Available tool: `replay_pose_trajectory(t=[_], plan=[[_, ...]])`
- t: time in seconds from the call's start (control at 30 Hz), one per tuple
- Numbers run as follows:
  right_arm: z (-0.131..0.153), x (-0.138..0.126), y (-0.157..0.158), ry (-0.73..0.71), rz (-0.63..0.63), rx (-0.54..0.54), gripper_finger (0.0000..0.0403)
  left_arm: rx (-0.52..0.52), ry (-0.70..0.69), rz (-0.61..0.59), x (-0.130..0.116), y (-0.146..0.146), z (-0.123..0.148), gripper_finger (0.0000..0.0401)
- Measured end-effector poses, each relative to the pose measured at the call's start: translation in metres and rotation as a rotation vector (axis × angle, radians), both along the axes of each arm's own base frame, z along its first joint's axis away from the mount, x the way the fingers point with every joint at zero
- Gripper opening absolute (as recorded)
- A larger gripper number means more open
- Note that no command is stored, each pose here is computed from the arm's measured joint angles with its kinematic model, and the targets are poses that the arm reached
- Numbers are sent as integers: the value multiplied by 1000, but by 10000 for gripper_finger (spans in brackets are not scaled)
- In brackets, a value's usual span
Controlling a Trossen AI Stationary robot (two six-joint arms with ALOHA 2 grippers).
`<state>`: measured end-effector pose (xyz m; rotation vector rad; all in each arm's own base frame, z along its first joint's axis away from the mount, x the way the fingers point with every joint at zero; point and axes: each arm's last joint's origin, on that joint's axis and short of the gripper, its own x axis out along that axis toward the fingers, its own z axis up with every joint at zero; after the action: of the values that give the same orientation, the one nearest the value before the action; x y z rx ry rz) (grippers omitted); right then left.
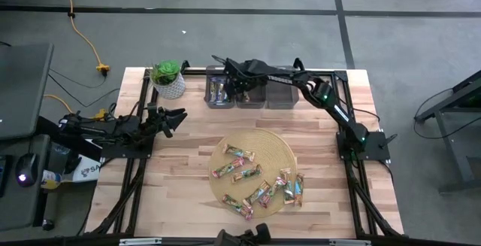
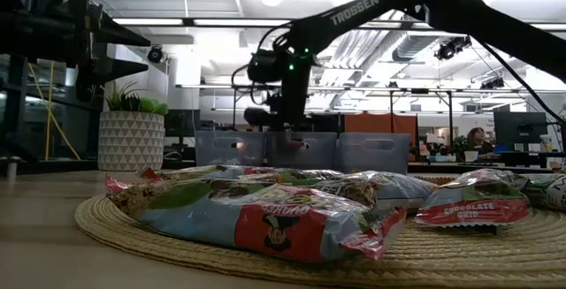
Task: Pick and place Granola Bars by type
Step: Put the red granola bar into the middle black bin
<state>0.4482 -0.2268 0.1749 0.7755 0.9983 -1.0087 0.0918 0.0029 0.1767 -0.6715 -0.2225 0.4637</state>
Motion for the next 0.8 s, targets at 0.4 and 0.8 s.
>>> replay_pose_trajectory(t=[0.4,0.8], plan=[[-10,2,0,-31,36,12,85,0,0,0,0,0,0,211],[-8,1,1,-31,78,19,192,0,0,0,0,0,0,211]])
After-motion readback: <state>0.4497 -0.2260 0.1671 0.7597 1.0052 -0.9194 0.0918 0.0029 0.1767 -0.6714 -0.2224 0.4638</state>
